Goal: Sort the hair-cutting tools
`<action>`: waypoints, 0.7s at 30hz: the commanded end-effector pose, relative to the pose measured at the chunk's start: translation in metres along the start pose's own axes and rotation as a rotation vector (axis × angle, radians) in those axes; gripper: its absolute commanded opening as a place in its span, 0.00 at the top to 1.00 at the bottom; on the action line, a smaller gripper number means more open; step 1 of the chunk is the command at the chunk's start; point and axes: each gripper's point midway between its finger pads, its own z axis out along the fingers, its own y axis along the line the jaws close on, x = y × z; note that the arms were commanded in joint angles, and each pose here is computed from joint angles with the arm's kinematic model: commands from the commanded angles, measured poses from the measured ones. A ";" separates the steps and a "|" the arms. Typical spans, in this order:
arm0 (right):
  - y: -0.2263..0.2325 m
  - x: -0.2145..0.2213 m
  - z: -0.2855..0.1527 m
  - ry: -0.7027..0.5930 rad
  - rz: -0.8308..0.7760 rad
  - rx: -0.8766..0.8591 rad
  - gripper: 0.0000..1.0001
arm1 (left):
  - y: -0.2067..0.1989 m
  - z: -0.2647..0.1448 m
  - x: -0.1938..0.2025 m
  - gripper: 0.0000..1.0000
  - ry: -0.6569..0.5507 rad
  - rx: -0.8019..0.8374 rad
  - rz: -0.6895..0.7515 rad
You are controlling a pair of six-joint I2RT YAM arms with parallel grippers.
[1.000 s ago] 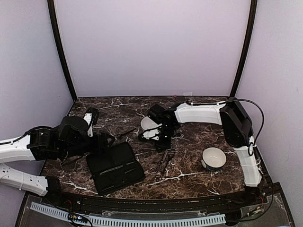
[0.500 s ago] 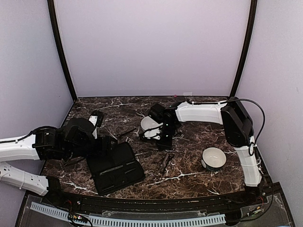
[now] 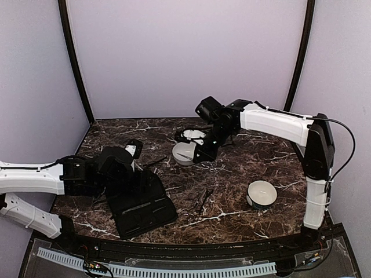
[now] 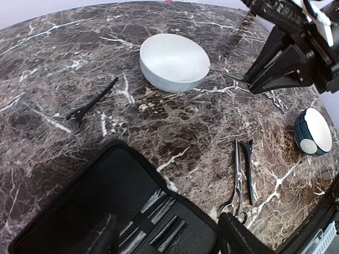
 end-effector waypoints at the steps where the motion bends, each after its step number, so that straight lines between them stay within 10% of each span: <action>1: 0.001 -0.047 -0.055 -0.241 0.110 -0.063 1.00 | -0.040 0.003 -0.040 0.36 -0.159 0.162 -0.036; 7: -0.001 -0.066 -0.088 -0.344 0.162 -0.054 1.00 | -0.086 0.009 -0.088 0.37 -0.377 0.326 -0.069; 21: -0.036 -0.080 -0.135 -0.466 0.351 0.098 1.00 | -0.159 0.070 -0.116 0.42 -0.426 0.405 -0.179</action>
